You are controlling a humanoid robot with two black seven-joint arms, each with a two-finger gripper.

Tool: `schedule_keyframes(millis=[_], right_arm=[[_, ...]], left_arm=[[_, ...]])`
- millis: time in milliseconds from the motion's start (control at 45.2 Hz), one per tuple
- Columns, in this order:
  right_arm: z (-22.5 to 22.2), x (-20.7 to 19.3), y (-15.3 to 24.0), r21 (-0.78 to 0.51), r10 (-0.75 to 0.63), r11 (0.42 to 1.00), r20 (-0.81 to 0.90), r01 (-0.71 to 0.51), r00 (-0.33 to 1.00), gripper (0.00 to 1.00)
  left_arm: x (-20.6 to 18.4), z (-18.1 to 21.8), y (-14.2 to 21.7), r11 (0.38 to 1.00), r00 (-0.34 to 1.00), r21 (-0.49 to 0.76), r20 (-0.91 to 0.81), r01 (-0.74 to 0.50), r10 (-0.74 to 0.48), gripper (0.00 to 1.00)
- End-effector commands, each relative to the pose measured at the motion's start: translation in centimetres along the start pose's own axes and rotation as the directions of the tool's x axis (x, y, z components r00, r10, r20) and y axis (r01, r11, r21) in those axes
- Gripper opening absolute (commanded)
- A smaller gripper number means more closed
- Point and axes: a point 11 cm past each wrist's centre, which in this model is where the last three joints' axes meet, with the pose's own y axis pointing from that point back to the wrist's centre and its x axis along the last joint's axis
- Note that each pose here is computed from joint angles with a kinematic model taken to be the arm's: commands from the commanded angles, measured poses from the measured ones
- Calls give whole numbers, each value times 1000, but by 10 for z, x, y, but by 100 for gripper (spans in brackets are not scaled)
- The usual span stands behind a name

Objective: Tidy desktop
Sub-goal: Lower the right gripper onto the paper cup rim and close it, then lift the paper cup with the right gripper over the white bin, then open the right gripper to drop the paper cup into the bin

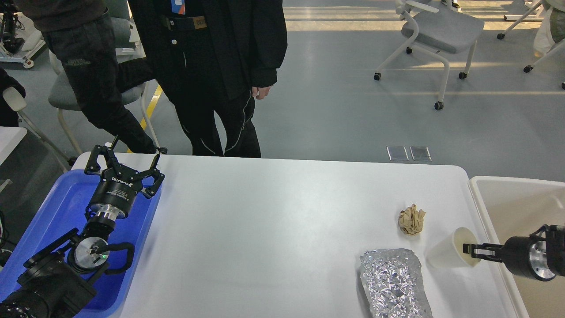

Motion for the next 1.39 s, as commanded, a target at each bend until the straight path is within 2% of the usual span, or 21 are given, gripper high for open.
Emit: schedule_keyframes(millis=[0,177,309,641,884,1149,1370], right_arm=[[-6,13,3,30,20,999,-14,-19,1000,0],[0,34,22,12,48,999,-25,-48,999,0],[-7,56,51,23,43,999,-38,-42,998,0],[-41,122,127,56,27,998,-95,-22,995,0],[-78,165,184,126,110,988,-131,-93,985,0],[-81,181,213,116,151,984,-140,-135,979,0],[-47,170,234,35,175,984,-72,-173,982,0]], left_arm=[[0,0,0,1000,1000,0,0,0,0,100],[0,0,0,1000,1000,0,0,0,0,100],[0,0,0,1000,1000,0,0,0,0,100],[0,0,0,1000,1000,0,0,0,0,100],[0,0,0,1000,1000,0,0,0,0,100],[0,0,0,1000,1000,0,0,0,0,100],[0,0,0,1000,1000,1,0,-1,1,100]])
